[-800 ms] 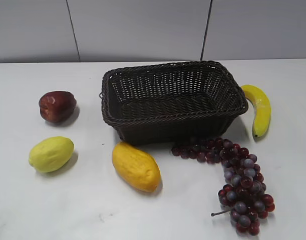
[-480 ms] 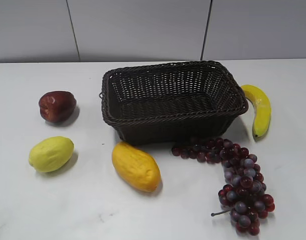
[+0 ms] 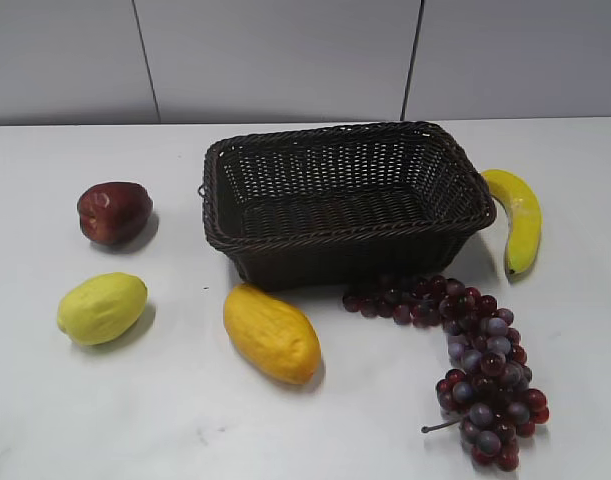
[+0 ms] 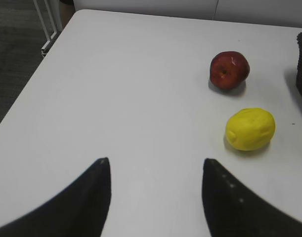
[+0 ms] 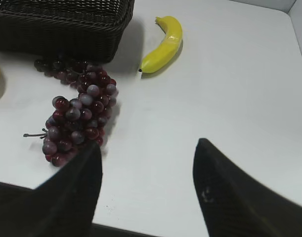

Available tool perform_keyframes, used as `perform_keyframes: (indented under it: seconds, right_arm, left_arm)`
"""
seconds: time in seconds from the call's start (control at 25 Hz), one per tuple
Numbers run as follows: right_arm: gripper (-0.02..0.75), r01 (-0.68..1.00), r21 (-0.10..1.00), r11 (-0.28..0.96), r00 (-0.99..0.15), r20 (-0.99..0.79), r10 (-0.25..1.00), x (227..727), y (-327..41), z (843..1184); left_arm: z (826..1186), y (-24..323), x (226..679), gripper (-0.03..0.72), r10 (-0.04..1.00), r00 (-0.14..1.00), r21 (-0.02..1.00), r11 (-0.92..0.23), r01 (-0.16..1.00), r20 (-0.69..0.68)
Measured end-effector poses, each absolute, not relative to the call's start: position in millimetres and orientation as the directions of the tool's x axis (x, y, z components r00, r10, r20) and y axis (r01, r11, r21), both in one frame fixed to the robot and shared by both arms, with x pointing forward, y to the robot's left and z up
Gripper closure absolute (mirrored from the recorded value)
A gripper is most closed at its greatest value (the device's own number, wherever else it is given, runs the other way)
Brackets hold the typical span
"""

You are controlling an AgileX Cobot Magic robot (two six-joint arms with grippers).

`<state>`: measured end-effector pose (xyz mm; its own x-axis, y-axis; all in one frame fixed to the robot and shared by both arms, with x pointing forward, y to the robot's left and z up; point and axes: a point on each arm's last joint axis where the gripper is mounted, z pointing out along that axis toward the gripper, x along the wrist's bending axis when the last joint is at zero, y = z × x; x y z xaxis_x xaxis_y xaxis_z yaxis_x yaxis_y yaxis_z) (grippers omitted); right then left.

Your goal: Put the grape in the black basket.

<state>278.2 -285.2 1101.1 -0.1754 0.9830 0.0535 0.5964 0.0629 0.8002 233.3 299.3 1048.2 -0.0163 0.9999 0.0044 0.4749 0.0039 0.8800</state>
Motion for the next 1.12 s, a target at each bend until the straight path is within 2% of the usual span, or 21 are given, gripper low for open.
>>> perform_keyframes:
  seconds: [0.08,0.24,0.32,0.76,1.0,1.12]
  right_arm:
    - [0.261,0.665,0.746,0.033,-0.165,0.104,0.981,294,-282,1107]
    - [0.116,0.783,0.622,-0.006,-0.153,0.202,0.967,334,-273,1107]
    - [0.089,0.831,0.556,-0.012,-0.138,0.228,0.964,352,-270,1100]
    - [0.150,0.945,0.324,0.042,-0.140,0.285,0.948,424,-257,1049]
    - [0.153,0.944,0.300,0.141,-0.228,0.281,0.932,442,-224,1026]
    - [0.153,0.950,0.273,0.148,-0.216,0.240,0.946,448,-210,1012]
  left_arm:
    - [1048,299,233,0.136,1.000,-0.016,0.880,0.004,0.475,0.004]
    - [1048,299,233,0.136,1.000,-0.016,0.880,0.004,0.475,0.004]
    - [1048,299,233,0.136,1.000,-0.016,0.880,0.004,0.475,0.004]
    - [1048,299,233,0.136,1.000,-0.016,0.880,0.004,0.475,0.004]
    - [1048,299,233,0.136,1.000,-0.016,0.880,0.004,0.475,0.004]
    - [1048,299,233,0.136,1.000,-0.016,0.880,0.004,0.475,0.004]
